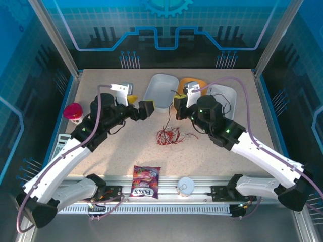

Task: Untangle the cables
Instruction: Place the cable in the container.

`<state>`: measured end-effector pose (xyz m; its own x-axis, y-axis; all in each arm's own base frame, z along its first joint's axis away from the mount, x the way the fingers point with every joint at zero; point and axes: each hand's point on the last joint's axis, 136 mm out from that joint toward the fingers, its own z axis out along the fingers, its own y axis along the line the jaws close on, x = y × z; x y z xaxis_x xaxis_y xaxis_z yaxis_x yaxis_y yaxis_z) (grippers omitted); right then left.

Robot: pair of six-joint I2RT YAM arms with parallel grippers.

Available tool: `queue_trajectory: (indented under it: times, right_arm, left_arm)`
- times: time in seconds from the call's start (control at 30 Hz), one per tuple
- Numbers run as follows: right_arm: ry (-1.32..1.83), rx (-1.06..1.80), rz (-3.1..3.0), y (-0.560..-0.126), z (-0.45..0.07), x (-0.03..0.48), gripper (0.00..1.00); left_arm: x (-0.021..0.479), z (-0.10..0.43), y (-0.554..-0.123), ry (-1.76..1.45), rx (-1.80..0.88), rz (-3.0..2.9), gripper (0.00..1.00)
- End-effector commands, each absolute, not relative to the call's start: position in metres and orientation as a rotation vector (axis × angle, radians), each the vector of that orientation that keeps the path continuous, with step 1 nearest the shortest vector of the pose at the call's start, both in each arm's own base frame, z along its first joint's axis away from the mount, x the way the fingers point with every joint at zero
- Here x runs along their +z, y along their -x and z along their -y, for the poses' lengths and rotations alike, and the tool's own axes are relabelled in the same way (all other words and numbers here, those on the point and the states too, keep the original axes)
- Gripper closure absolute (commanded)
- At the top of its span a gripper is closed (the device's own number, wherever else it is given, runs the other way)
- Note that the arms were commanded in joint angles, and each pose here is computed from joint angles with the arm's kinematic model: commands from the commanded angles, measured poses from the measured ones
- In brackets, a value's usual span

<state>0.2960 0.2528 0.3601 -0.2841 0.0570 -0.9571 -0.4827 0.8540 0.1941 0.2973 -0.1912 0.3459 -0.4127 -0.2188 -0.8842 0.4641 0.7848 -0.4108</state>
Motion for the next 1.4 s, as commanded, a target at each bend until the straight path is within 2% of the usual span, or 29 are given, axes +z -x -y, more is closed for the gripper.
queue_trajectory:
  times: [0.0,0.27,0.83,1.1,1.37]
  right_arm:
    - [0.301,0.417,-1.791,-0.299,-0.231,0.382,1.00]
    - [0.256,0.295,-1.724,-0.305,-0.206,0.437,1.00]
    - [0.102,0.112,-1.538,-0.315,-0.158,0.547,1.00]
    - [0.007,-0.044,-1.519,-0.343,-0.129,0.557,1.00]
    - [-0.111,-0.213,-1.562,-0.387,-0.085,0.537,1.00]
  left_arm:
    - [0.350,0.161,-0.306,-0.027,-0.656,-1.780,0.01]
    - [0.337,0.145,-0.305,0.035,-0.599,-1.784,0.01]
    - [0.275,0.168,-0.318,-0.025,-0.620,-1.962,0.01]
    - [0.256,0.183,-0.317,-0.080,-0.684,-2.011,0.01]
    - [0.247,0.193,-0.311,-0.128,-0.747,-2.027,0.01]
